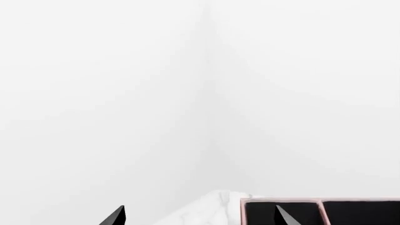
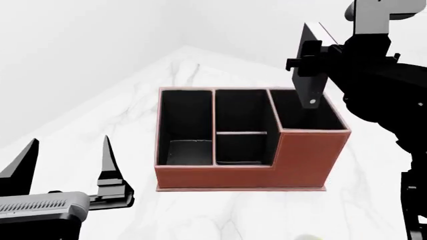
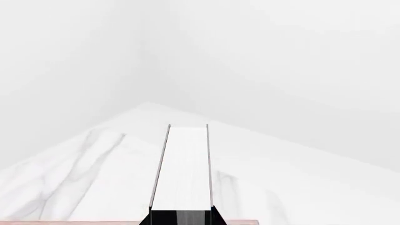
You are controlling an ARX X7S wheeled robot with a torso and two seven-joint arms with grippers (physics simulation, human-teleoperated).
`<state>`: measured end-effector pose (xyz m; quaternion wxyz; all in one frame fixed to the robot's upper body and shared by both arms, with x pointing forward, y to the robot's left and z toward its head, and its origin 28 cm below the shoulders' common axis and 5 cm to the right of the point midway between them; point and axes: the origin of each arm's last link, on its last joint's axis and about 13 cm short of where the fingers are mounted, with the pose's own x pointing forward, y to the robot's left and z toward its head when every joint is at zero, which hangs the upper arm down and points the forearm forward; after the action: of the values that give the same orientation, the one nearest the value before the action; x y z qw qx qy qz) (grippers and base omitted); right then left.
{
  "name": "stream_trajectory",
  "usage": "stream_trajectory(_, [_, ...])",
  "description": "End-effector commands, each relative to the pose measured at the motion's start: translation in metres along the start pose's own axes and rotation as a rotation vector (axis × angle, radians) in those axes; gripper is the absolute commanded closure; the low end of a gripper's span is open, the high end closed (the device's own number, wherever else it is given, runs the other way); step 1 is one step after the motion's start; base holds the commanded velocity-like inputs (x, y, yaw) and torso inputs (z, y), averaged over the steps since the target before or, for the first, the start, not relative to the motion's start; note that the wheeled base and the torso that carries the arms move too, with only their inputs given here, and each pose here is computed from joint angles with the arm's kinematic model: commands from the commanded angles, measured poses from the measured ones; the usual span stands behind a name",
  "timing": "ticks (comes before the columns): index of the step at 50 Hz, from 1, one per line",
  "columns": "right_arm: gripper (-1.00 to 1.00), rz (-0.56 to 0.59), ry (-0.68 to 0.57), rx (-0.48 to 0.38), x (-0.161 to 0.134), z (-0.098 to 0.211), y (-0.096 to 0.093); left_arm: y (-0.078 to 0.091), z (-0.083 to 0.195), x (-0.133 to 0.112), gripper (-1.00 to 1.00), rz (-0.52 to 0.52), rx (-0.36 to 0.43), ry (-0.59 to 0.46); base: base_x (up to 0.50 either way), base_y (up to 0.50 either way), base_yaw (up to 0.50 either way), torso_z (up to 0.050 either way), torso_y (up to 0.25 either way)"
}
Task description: Pick up the book and place it in the right compartment of the caddy.
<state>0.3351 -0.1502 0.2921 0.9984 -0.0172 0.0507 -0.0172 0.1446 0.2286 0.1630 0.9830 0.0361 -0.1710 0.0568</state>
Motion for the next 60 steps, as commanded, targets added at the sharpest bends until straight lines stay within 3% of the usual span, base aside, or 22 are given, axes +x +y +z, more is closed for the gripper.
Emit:
stream_trajectory(1, [1.00, -0.042, -0.024, -0.012, 0.011, 0.005, -0.005, 0.000, 0.000, 0.000, -1.00, 0.001, 0.000, 0.001, 0.00, 0.00, 0.00, 0.000, 0.000])
stream_trajectory(20, [1.00, -0.048, 0.004, -0.019, 0.032, -0.005, -0.005, 0.000, -0.001, 0.001, -1.00, 0.003, 0.000, 0.003, 0.00, 0.00, 0.00, 0.000, 0.002])
stream_trajectory(60, [1.00, -0.049, 0.045, -0.016, 0.040, -0.024, -0.006, 0.000, -0.002, 0.001, -1.00, 0.003, 0.000, 0.004, 0.00, 0.00, 0.00, 0.000, 0.002])
